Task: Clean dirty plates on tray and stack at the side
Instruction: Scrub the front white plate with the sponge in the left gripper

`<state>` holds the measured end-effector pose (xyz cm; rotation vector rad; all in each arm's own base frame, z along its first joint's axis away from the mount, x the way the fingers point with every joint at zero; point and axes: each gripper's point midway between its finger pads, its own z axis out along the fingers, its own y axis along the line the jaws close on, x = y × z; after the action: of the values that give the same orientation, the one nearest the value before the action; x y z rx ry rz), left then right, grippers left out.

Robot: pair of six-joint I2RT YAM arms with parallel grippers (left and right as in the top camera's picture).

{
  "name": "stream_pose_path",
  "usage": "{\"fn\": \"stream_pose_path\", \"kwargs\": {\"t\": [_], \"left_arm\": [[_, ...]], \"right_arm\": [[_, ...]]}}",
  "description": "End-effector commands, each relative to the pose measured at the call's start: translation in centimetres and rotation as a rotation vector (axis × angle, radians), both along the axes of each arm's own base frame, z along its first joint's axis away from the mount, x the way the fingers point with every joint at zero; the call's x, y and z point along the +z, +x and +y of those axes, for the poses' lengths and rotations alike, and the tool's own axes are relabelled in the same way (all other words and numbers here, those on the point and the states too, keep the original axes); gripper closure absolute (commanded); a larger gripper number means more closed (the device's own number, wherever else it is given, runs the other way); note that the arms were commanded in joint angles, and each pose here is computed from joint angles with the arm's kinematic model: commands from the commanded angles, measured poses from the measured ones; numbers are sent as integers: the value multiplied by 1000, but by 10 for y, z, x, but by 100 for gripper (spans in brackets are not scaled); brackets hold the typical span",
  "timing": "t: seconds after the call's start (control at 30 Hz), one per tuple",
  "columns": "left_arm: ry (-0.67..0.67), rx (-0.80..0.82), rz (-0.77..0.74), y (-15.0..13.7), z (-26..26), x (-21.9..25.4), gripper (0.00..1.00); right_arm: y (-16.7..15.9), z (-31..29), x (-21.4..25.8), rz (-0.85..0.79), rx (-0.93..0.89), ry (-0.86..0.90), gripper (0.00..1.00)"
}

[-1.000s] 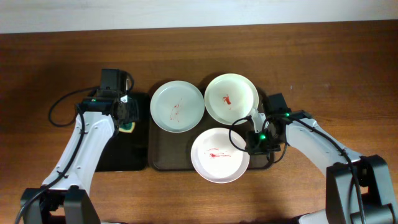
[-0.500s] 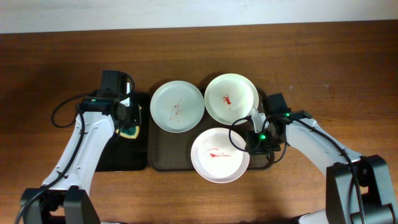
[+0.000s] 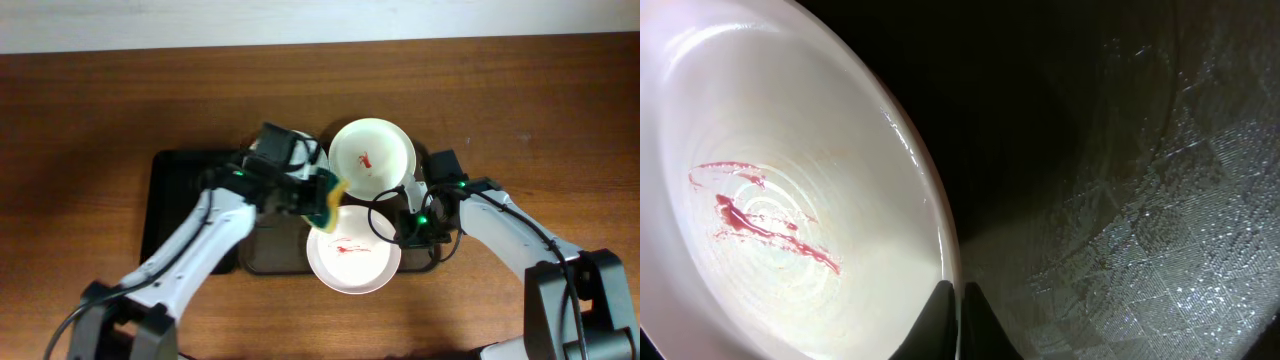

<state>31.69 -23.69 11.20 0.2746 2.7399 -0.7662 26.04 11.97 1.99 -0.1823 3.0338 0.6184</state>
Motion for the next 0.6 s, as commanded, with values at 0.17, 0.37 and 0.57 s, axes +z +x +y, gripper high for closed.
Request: {"fn": "stream_pose_path", "kwargs": {"t": [0.17,0.37,0.57], "left_arm": [[-51,19,172,-33,-89,-52,100],[96,36,205,-49,-84,-94,100],[322,142,191,-42,-25,-105,100]], "right_arm": [[4,4,3,-13,15,4,96],[3,4,3,-9,15,2,96],[2,3,2,-3,14,-3,96]]}}
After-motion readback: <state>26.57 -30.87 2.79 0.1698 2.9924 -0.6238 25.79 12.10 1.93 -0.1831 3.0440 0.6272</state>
